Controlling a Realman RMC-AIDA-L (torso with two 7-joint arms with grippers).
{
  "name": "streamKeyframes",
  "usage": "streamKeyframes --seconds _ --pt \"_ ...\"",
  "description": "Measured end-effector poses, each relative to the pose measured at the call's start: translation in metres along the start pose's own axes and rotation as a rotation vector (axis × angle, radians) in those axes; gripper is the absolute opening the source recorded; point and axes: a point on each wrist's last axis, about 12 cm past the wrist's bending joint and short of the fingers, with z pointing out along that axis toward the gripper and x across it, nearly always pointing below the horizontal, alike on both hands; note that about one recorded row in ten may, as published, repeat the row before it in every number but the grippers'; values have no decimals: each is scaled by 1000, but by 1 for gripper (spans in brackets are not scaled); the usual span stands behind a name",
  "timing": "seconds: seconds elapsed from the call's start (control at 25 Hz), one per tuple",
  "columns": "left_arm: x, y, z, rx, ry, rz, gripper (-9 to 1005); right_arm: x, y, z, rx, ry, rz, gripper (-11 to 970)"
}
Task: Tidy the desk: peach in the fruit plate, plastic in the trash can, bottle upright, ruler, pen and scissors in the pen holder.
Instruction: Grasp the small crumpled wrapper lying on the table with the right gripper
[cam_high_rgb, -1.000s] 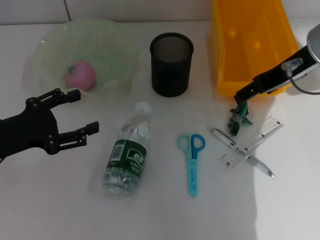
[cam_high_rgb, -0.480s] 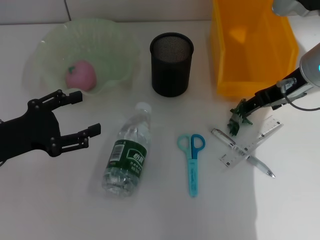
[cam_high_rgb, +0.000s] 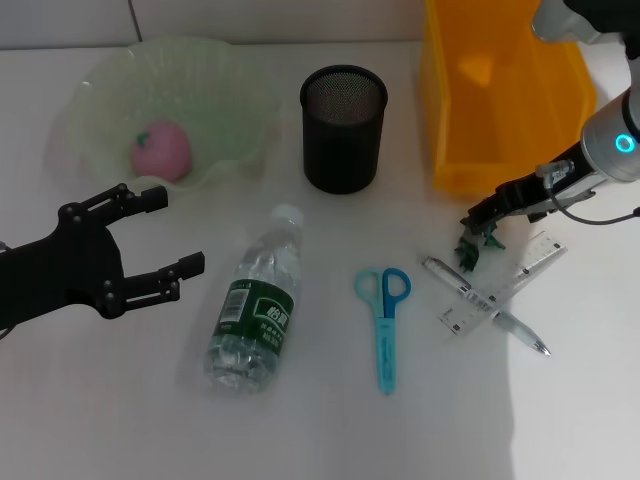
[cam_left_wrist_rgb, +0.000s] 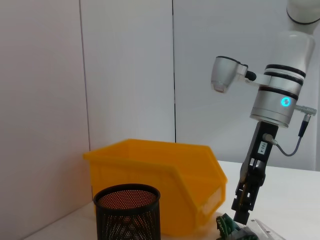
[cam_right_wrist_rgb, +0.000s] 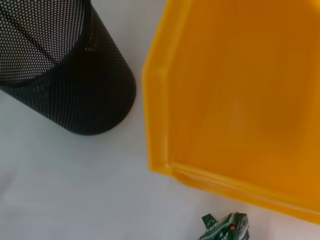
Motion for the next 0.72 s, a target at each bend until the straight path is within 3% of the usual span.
streamKeyframes --seconds 0.08,0.36,0.72 --pt "0 0 0 0 0 1 848 0 0 4 -5 1 7 816" --pt "0 1 -1 -6 -3 16 845 1 -1 17 -15 20 14 614" --pt "-1 2 -4 -19 -14 25 842 1 2 22 -44 23 -9 555"
